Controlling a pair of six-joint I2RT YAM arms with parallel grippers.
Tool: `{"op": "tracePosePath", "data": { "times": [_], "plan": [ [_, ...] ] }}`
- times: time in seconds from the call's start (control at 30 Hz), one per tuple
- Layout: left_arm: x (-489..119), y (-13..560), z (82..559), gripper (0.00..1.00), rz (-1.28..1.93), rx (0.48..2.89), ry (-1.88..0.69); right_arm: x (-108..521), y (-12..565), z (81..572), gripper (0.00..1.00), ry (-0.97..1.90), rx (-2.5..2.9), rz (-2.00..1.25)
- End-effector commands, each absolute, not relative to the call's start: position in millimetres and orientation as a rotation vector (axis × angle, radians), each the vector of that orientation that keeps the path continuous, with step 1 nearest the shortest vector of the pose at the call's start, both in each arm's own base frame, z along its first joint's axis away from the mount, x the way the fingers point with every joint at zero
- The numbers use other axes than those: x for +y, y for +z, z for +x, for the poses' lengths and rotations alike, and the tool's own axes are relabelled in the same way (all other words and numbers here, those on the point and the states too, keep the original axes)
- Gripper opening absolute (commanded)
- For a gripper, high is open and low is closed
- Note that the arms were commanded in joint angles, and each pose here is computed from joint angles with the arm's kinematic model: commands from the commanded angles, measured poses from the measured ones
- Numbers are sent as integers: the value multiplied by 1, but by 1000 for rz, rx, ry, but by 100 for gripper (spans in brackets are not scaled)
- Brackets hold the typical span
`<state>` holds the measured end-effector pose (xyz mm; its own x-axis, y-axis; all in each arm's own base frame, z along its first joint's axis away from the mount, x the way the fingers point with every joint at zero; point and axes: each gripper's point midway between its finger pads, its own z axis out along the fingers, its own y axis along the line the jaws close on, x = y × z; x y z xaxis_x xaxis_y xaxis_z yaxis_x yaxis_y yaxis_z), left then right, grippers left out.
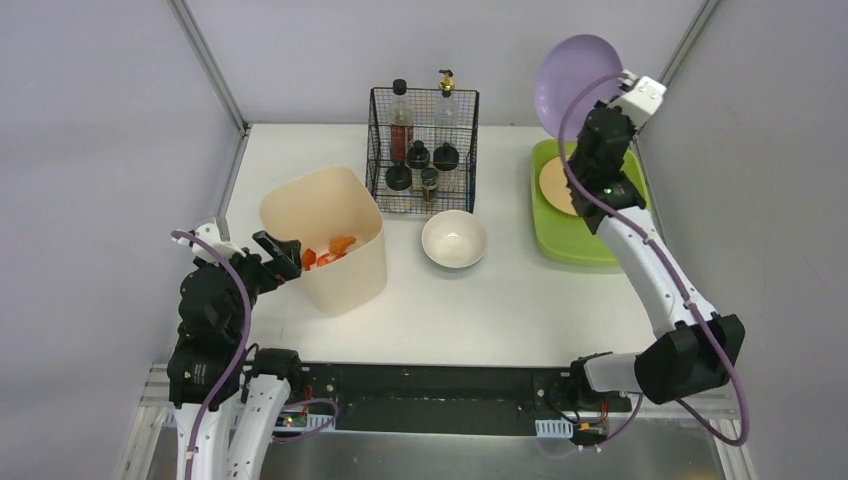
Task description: Clear the kitchen counter
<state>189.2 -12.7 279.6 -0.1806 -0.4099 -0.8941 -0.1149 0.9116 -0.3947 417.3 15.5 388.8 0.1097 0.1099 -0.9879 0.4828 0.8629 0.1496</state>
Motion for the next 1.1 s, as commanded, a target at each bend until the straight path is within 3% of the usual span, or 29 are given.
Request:
{"op": "tracePosePath", "data": {
  "times": [0.0,0.43,1.07],
  "plan": [
    [-16,282,193,97,-403,1744,-302,-29,361,430,0,-131,1494,806],
    [-16,280,195,97,-404,1756,-299,-90,190,480,0,59,1757,1233],
    [-19,279,196,97,-389,1769,-314,-85,81,487,0,151,1919,1423]
  ]
}}
